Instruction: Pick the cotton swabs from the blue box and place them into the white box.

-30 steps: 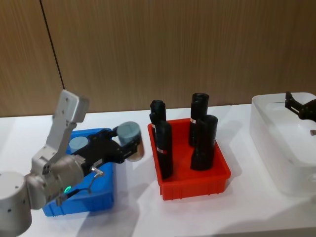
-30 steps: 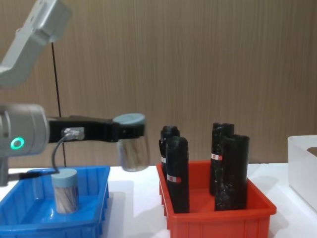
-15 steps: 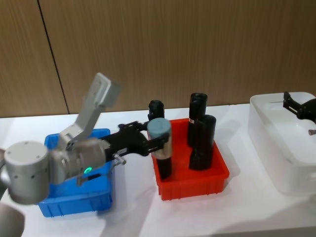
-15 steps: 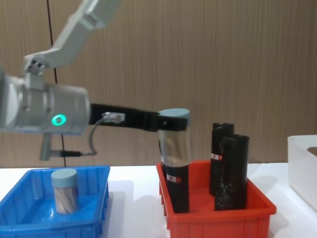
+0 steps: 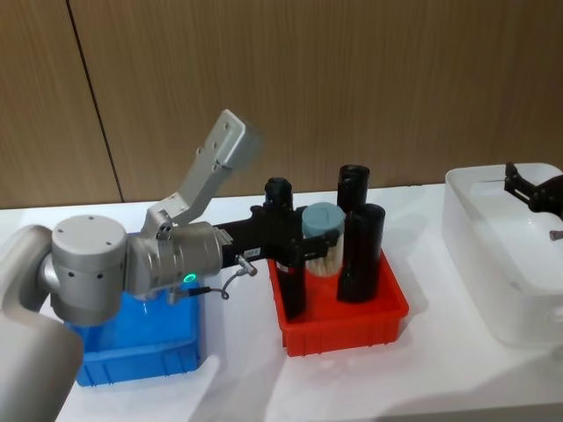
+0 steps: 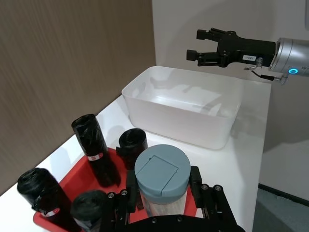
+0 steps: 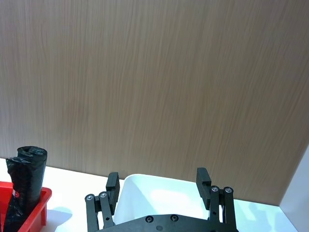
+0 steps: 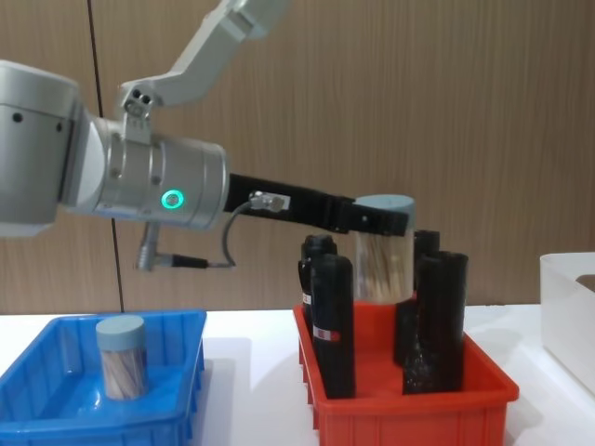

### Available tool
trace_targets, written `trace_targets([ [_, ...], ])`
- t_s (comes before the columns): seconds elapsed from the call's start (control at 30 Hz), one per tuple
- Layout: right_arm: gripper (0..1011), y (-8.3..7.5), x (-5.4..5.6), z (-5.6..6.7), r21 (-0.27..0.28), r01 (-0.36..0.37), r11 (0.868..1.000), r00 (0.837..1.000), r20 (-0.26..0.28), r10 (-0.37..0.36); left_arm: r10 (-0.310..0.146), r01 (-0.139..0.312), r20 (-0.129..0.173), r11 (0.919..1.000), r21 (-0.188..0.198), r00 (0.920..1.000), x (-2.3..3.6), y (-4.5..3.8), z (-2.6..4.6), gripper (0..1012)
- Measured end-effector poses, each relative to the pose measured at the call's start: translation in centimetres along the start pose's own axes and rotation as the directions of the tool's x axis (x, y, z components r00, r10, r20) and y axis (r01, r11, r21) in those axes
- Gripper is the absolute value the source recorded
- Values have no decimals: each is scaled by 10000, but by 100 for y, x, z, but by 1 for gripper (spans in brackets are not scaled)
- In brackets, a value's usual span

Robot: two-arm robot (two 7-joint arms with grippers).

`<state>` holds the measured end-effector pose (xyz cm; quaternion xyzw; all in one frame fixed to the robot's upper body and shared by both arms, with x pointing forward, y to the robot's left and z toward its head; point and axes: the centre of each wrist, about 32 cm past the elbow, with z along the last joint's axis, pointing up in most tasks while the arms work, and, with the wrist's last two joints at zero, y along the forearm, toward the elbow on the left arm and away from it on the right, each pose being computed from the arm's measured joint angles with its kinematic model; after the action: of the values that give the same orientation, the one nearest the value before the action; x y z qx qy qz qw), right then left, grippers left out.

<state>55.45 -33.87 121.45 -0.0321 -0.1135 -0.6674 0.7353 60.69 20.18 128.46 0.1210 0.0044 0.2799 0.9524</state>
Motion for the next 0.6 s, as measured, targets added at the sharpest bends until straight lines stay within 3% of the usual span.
trace_targets([
  [0.2, 1002, 0, 0, 0, 0, 0, 10000, 10000, 0, 0, -231, 230, 124, 9997, 63, 9997, 17, -65, 52, 654],
  [0.6, 1002, 4, 4, -2, -14, -36, 10000, 10000, 37, 36, -416, 413, 223, 9991, 117, 9989, 30, -116, 96, 654],
])
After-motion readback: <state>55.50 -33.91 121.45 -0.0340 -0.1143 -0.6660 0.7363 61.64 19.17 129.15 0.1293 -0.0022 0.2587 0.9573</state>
